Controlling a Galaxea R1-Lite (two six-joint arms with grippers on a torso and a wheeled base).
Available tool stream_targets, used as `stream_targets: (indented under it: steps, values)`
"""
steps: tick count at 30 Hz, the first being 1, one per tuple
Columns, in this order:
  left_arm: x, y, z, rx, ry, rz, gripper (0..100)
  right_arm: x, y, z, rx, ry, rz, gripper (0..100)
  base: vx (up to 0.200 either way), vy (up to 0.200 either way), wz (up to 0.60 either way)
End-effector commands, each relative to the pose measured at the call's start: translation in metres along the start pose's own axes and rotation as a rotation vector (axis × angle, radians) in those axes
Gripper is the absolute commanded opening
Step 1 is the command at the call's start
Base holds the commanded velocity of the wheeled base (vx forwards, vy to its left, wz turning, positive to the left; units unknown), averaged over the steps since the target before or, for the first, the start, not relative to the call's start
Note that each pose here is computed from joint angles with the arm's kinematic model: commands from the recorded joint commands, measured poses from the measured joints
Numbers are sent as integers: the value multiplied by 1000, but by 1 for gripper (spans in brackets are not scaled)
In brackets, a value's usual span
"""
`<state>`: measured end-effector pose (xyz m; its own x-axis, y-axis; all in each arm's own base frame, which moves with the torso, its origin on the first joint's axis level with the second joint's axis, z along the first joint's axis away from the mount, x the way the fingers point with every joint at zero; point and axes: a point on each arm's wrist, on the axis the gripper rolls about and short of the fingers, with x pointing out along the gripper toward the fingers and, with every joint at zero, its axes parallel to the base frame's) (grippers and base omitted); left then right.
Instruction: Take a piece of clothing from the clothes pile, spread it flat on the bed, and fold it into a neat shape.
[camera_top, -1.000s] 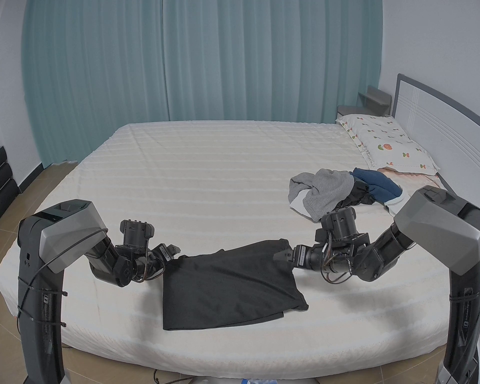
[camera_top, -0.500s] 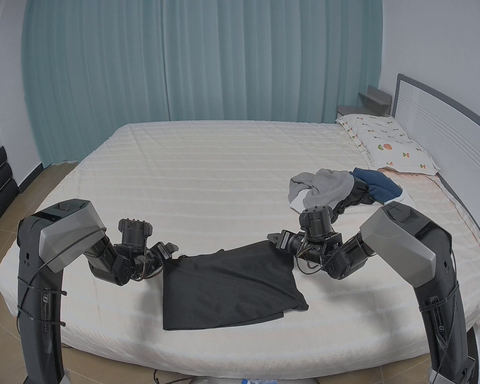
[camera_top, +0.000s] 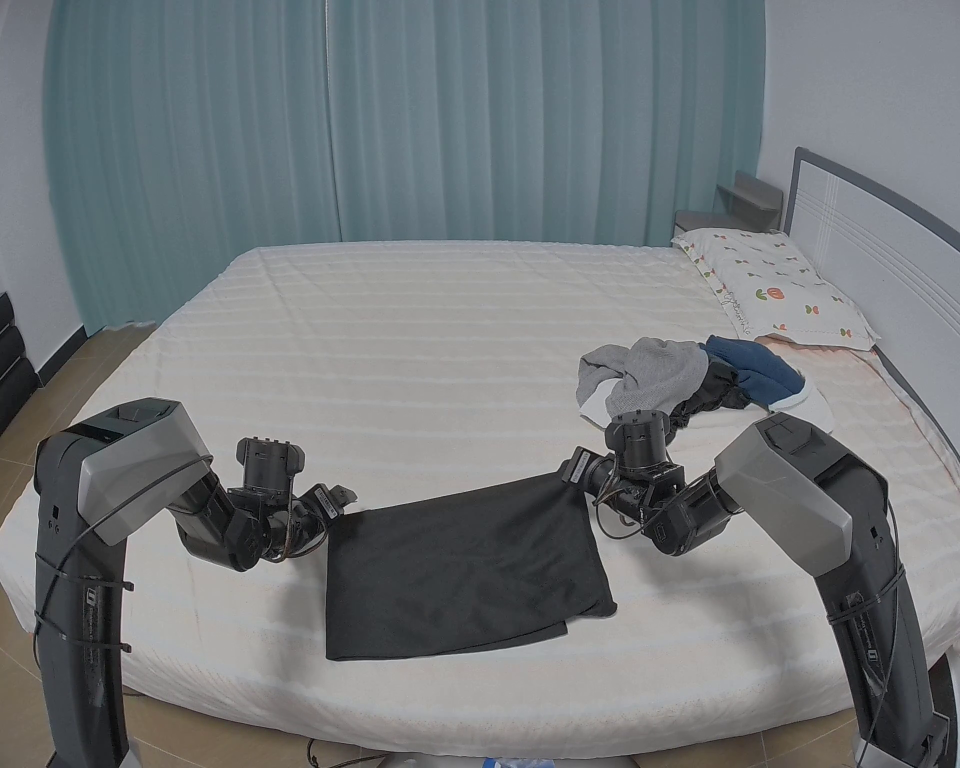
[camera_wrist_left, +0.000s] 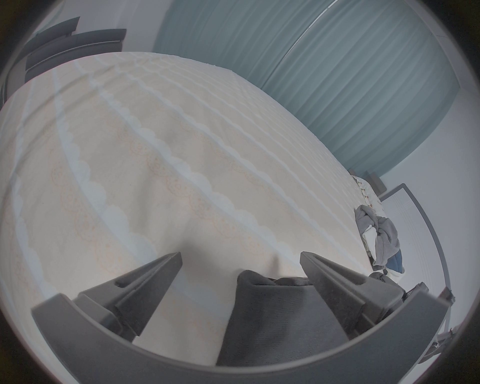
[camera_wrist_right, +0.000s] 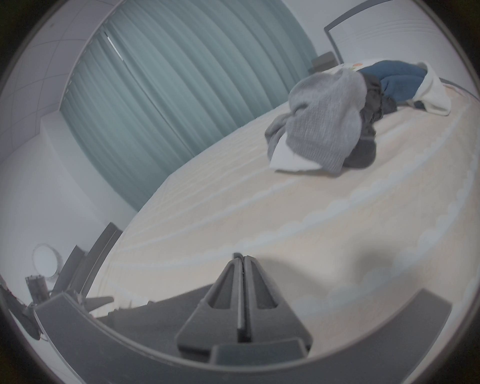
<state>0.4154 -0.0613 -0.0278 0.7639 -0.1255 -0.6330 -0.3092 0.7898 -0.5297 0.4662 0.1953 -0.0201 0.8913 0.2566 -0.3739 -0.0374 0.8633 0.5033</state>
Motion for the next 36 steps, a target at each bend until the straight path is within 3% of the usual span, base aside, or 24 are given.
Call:
stream_targets:
  steps: [1,14,15,23,30,33,36]
  values:
    - [0,1,-1,0,1,2,100,5,-7,3,8,-27,-16,0,0,0,0]
    - [0,1,-1,5,-1,4,100,6,-12,-5,5,-12,-33,0,0,0,0]
    - [0,1,-1,6,-1,4,100,6,-12,-5,5,-12,-33,100,0,0,0]
    - [-1,0,-2,7,2,2,100,-26,-19,2,-23,42,-64,100,0,0,0]
    - [0,0,-3,7,7,4,100,-110,-28,6,-97,284,54,100,0,0,0]
    - [0,0,-3,5,6,2,100,-117,-28,7,-94,305,70,100,0,0,0]
    - [1,2,-4,2,10,5,100,-143,-30,0,-69,461,144,100,0,0,0]
